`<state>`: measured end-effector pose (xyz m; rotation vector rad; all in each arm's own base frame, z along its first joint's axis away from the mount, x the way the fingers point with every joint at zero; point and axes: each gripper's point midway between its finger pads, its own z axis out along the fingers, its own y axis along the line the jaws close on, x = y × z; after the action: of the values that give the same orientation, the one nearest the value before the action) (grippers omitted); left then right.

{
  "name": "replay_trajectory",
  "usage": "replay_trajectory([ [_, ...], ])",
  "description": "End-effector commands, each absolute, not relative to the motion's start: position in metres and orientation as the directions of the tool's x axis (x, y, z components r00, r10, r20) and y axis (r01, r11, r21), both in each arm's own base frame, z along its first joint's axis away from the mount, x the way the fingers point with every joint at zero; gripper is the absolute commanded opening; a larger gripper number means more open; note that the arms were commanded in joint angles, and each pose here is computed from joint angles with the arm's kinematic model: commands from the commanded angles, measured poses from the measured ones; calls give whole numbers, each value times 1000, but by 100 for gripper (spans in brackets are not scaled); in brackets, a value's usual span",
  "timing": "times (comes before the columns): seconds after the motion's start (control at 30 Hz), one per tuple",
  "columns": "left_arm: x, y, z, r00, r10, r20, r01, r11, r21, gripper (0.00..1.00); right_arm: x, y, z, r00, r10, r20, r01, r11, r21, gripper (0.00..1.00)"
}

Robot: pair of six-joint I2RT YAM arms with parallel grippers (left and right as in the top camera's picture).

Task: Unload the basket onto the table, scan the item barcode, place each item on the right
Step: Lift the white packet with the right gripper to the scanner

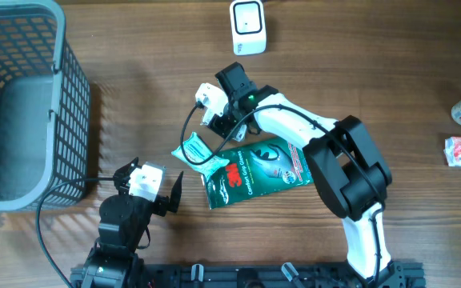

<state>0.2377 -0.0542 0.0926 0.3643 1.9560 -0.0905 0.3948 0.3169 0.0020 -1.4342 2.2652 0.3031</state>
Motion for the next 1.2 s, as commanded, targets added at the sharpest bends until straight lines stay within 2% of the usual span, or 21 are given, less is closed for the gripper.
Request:
replay_trajectory([
  [0.0,237,-55,91,-357,221,-907,305,946,110,100,394,334,13,-408,-765,-498,-892,451,38,63],
  [0.17,237,-55,91,-357,221,-907,305,946,110,100,401,345,58,-522,-690,-501,-835,534,133,51],
  [0.27,237,-55,91,-357,221,-907,305,946,110,100,390,347,75,-562,-676,-477,-819,537,203,52],
  [0.4,237,-55,91,-357,221,-907,305,946,110,100,355,357,100,-609,-651,-453,-790,444,423,50],
  [0.6,237,-55,91,-357,221,-907,305,946,110,100,318,352,145,-736,-560,-380,-584,244,774,47],
  [0.7,237,-55,91,-357,221,-907,305,946,110,100,319,341,157,-782,-522,-341,-507,216,834,47],
  [0.9,237,-55,91,-357,221,-907,305,946,110,100,325,325,155,-816,-500,-290,-461,260,848,48],
  [1.0,237,-55,91,-357,221,-907,305,946,110,100,328,320,144,-809,-517,-280,-486,319,814,45],
  [1.07,237,-55,91,-357,221,-907,305,946,110,100,331,315,133,-814,-522,-255,-492,387,780,43],
  [1.1,237,-55,91,-357,221,-907,305,946,110,100,337,306,122,-830,-516,-213,-485,477,733,43],
  [1.17,237,-55,91,-357,221,-907,305,946,110,100,346,293,109,-844,-505,-180,-488,585,647,43],
])
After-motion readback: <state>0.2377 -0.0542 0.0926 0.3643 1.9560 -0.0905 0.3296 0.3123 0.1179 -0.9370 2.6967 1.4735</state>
